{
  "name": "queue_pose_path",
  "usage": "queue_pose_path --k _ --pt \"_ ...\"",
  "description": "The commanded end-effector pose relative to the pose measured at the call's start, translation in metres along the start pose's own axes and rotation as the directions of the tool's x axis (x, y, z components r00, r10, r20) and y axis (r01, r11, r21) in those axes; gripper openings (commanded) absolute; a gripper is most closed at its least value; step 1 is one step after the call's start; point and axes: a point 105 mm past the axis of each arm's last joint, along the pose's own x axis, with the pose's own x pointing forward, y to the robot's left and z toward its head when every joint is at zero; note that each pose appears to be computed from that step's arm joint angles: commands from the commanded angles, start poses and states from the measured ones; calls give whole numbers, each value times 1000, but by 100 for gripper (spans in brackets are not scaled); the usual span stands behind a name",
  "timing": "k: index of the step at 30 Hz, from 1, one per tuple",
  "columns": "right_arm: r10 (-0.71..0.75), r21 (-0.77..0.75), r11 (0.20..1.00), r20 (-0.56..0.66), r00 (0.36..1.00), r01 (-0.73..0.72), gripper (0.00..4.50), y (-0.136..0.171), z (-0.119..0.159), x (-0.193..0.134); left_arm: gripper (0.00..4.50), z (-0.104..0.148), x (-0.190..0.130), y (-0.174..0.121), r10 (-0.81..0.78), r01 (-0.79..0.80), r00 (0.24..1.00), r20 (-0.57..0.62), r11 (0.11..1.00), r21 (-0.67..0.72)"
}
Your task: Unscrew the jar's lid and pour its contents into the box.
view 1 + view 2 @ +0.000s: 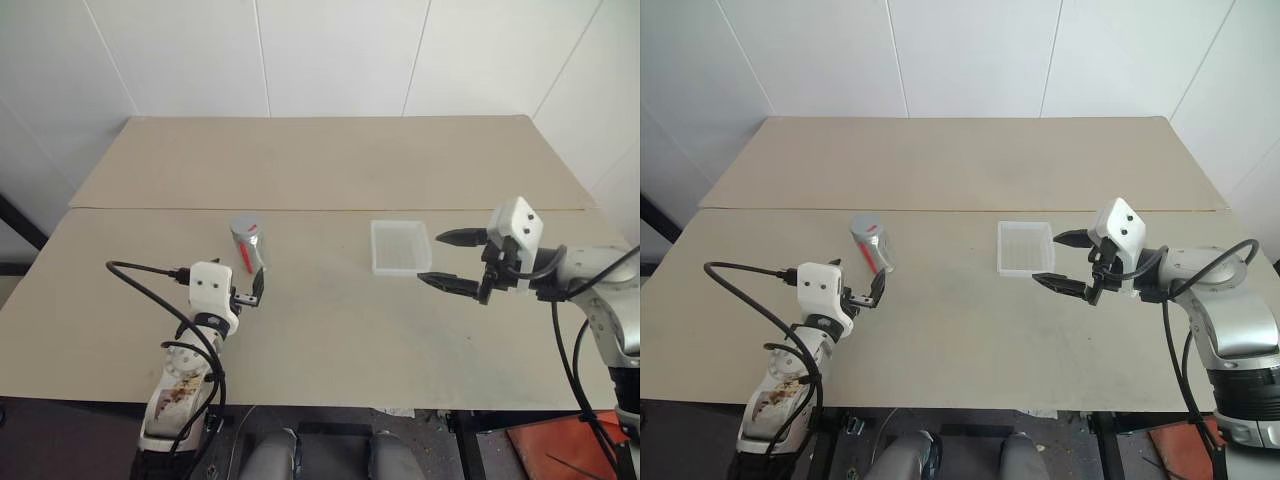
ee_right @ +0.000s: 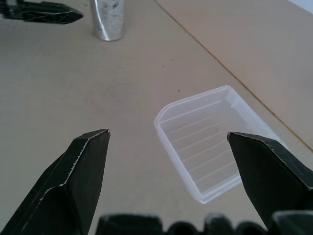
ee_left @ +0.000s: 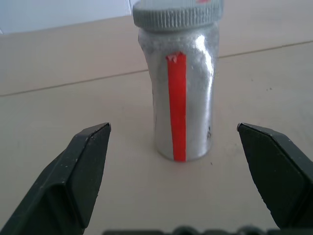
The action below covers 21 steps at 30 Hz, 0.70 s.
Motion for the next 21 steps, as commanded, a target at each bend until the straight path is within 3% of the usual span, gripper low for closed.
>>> queue_pose_path --k 1,21 --pt "49 -45 998 36 998 -48 448 6 15 -6 450 10 11 1 -9 7 999 53 999 36" --pt "62 -80 995 50 997 -58 448 13 26 -12 450 2 51 -4 -2 0 998 63 999 35"
